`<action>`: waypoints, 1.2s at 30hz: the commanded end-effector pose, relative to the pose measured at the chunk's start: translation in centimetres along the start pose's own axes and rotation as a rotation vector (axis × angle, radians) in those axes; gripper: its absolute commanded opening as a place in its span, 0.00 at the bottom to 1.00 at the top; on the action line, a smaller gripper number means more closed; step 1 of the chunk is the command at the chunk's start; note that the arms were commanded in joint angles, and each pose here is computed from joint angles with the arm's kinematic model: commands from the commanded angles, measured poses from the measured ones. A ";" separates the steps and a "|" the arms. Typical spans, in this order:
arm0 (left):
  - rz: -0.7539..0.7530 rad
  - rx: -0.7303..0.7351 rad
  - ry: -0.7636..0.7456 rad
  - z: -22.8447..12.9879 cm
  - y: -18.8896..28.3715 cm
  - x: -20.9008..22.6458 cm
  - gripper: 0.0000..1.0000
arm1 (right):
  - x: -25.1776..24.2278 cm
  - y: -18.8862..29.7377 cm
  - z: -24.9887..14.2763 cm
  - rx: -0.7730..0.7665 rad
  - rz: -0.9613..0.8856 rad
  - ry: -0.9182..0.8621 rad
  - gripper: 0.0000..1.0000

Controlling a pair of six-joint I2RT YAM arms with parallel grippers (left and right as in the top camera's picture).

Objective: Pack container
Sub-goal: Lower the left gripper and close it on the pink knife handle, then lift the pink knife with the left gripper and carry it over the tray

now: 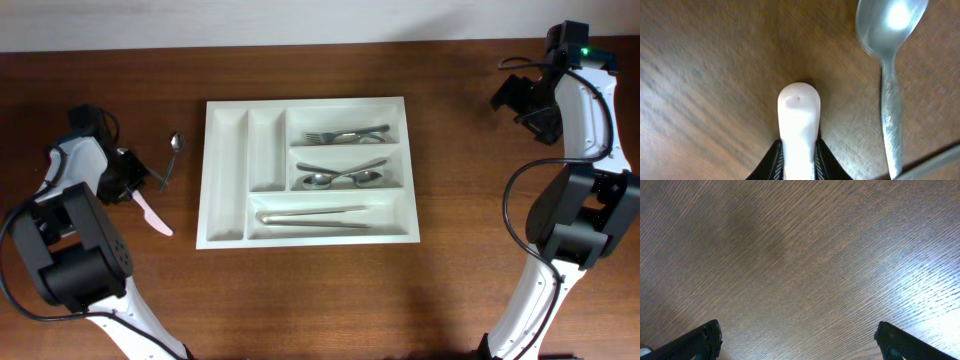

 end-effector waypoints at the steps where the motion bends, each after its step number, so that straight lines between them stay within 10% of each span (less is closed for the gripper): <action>1: 0.009 0.116 0.000 -1.4 -2.3 0.0 0.04 | 0.1 1.0 0.5 -0.028 0.018 0.003 0.99; 18: -0.055 -0.050 -0.023 5.4 9.0 -2.1 0.02 | 0.1 1.0 0.6 -0.028 0.018 0.003 0.99; 36: -0.310 -0.259 -0.754 -1.0 15.0 -21.2 0.02 | 0.2 1.0 0.5 -0.028 0.019 0.004 0.99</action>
Point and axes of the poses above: each gripper's point midway between its finger pads, its own y axis back along the fingers, its own x axis along the line the jaws close on, z = x × y, the point moved 6 cm from there along y, back along the fingers, and after that the axes turned 1 degree about -y, right-handed, at the moved point
